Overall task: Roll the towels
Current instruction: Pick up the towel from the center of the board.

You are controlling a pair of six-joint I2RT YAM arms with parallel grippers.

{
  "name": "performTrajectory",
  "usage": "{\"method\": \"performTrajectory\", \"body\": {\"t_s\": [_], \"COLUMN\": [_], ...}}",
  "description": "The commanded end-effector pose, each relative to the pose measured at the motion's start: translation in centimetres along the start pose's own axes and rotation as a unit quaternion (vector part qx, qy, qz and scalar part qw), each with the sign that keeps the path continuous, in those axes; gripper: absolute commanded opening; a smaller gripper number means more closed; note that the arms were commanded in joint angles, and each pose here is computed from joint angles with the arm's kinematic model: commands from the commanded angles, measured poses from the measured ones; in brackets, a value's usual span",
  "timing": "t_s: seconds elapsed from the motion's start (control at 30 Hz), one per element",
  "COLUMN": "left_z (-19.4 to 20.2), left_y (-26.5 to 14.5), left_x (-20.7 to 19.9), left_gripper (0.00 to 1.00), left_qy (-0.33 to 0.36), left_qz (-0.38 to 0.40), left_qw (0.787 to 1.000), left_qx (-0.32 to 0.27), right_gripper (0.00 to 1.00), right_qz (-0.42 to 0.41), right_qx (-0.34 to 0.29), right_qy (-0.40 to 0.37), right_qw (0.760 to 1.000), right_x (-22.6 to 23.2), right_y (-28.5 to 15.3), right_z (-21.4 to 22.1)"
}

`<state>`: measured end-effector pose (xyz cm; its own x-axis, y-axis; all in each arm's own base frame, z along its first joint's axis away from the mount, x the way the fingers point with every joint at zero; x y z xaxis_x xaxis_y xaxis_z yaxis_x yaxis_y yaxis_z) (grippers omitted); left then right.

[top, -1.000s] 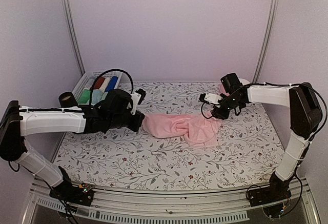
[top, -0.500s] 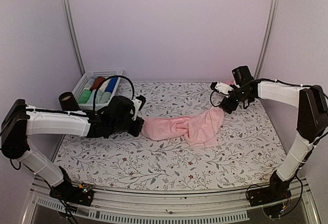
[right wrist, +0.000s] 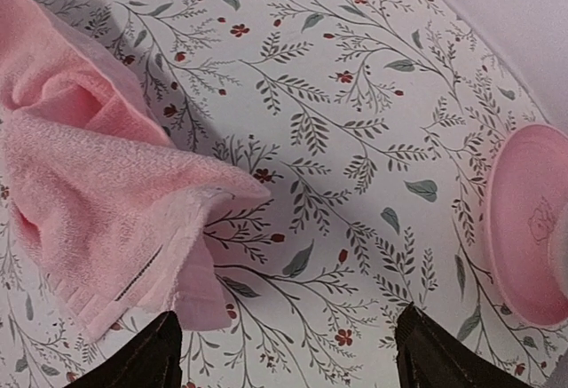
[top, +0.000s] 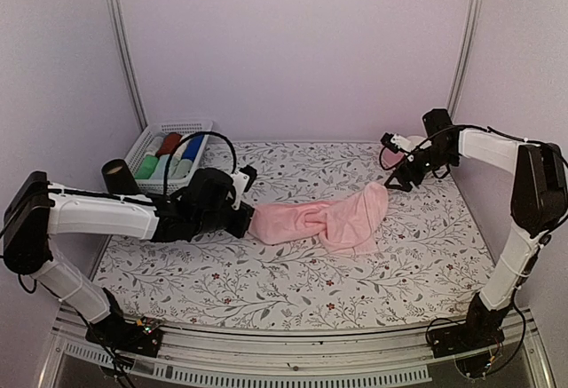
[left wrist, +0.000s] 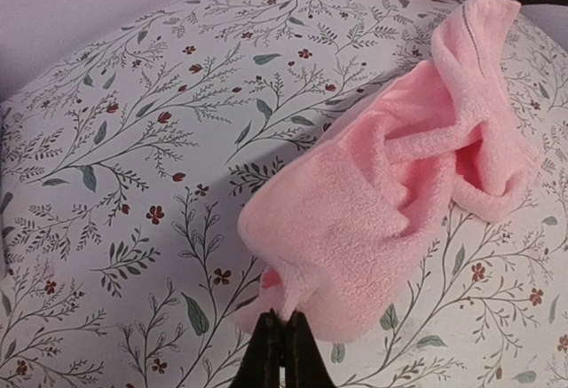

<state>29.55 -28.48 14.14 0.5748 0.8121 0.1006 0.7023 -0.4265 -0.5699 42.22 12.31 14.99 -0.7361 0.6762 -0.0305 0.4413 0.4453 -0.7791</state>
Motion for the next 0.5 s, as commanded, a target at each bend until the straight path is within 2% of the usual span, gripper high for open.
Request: {"method": "performTrajectory", "body": {"t_s": [0.0,0.2,0.47], "left_z": [0.5,0.6,1.0], "left_y": [0.6,0.7,1.1], "left_x": [-1.2,-1.5,-1.7], "left_gripper": [0.00,0.00,0.00], "left_qy": [0.016,0.019,0.022], "left_qz": [0.017,0.023,0.024], "left_qw": [1.000,1.000,0.999], "left_qx": [-0.004,-0.006,-0.001], "right_gripper": [0.83,0.77,0.76], "right_qz": [-0.166,-0.296,-0.222], "right_qx": [-0.026,-0.024,-0.020], "right_qy": [0.042,0.062,0.059], "right_qw": [0.985,0.953,0.973], "right_x": [3.4,5.8,3.5], "right_y": [0.3,1.5,2.4], "right_z": [0.4,0.8,0.8]}}
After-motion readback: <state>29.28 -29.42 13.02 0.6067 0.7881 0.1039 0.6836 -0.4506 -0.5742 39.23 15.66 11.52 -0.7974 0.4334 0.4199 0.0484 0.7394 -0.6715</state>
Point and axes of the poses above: each gripper's point midway between its finger pads, its own y axis out along the fingers, its own x axis along the line the jaws close on, z = x × y, the point moved 2 cm from there along -y, back along the fingers, and after that the axes turned 6 degrees about y, right-handed, at the moved point
